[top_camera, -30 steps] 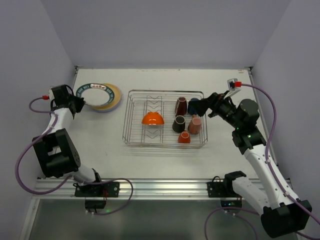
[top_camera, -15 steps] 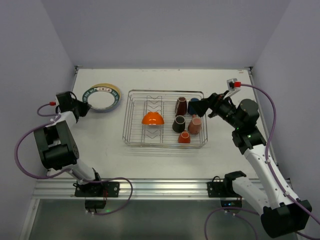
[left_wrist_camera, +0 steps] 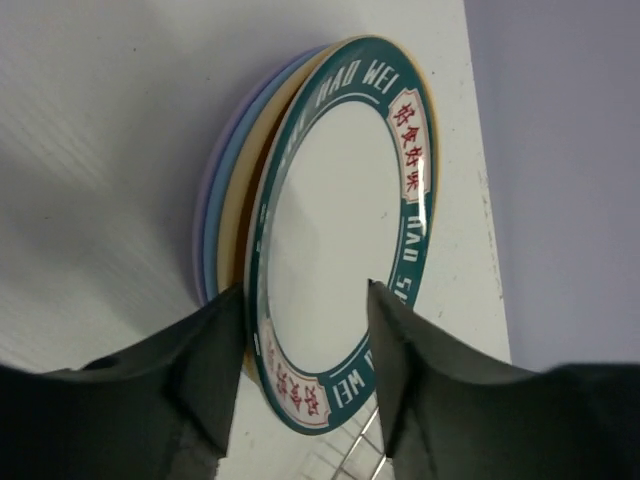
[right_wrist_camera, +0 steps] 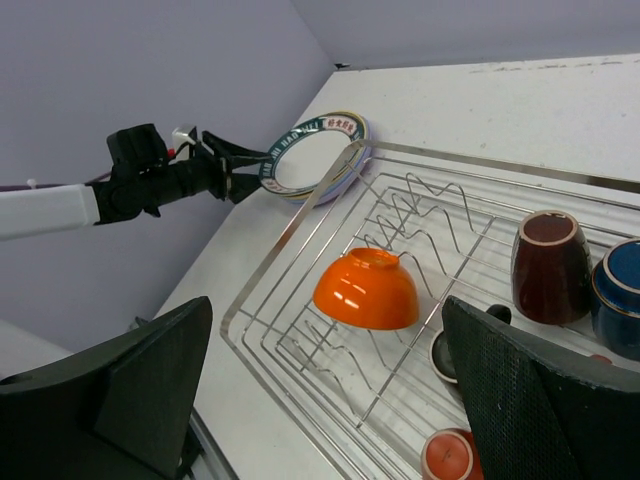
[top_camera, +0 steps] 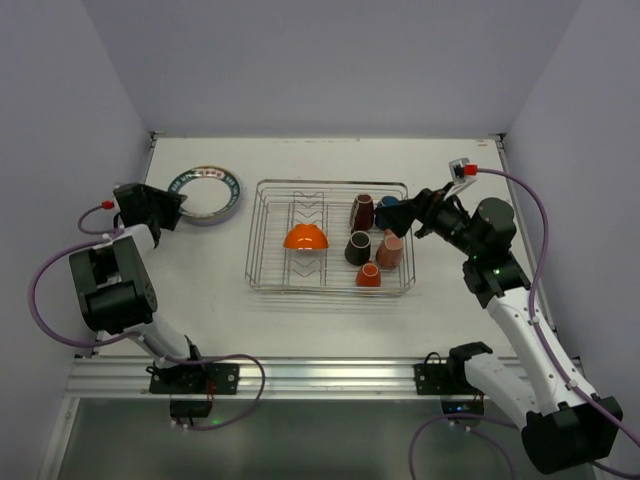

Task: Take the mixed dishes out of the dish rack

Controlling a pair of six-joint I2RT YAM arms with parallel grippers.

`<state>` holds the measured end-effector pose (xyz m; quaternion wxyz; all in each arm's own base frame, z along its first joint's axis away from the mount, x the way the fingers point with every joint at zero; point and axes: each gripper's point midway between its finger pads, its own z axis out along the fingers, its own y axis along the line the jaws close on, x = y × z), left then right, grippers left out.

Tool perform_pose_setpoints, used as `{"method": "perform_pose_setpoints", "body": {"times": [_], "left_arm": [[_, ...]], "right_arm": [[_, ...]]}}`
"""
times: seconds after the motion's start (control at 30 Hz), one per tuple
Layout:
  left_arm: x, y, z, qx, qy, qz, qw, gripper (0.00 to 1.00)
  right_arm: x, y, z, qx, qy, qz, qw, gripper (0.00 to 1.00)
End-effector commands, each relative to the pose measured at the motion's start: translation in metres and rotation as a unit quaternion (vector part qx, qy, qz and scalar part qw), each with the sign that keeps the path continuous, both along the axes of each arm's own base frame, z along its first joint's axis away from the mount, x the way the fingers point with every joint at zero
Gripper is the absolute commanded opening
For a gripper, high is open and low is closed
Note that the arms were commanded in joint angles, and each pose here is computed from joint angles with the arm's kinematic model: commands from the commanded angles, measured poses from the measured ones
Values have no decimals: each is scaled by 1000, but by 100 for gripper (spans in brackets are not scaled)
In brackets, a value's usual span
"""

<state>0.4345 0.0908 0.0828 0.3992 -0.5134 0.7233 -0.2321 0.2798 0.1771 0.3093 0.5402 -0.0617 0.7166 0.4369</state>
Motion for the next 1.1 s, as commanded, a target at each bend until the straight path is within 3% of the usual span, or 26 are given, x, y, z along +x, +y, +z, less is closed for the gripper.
{"method": "perform_pose_setpoints", "body": {"times": [0.0,0.03,0.13,0.17,0.33,0.8,1.07], "left_arm": [[7,8,19,15,-30,6,999,58],[7,10,22,24,-30,11,999,63],[7,18,34,52,-26,15,998,95],[6,19,35,56,-16,17,998,100],[13,19,58,109,-4,18,994,100],[26,5,42,120,55,-23,991,100],[30,3,37,165,140,-49,975,100]], "right_arm": [[0,2,9,-1,-28,9,1000,99],[0,1,10,0,-29,9,1000,99],[2,2,7,-1,-24,9,1000,99],[3,2,6,-1,-22,8,1000,99],[8,0,3,-15,-19,2,1000,99],[16,-4,-9,-38,1,-12,999,99],[22,-9,-20,-67,34,-26,997,99]]}}
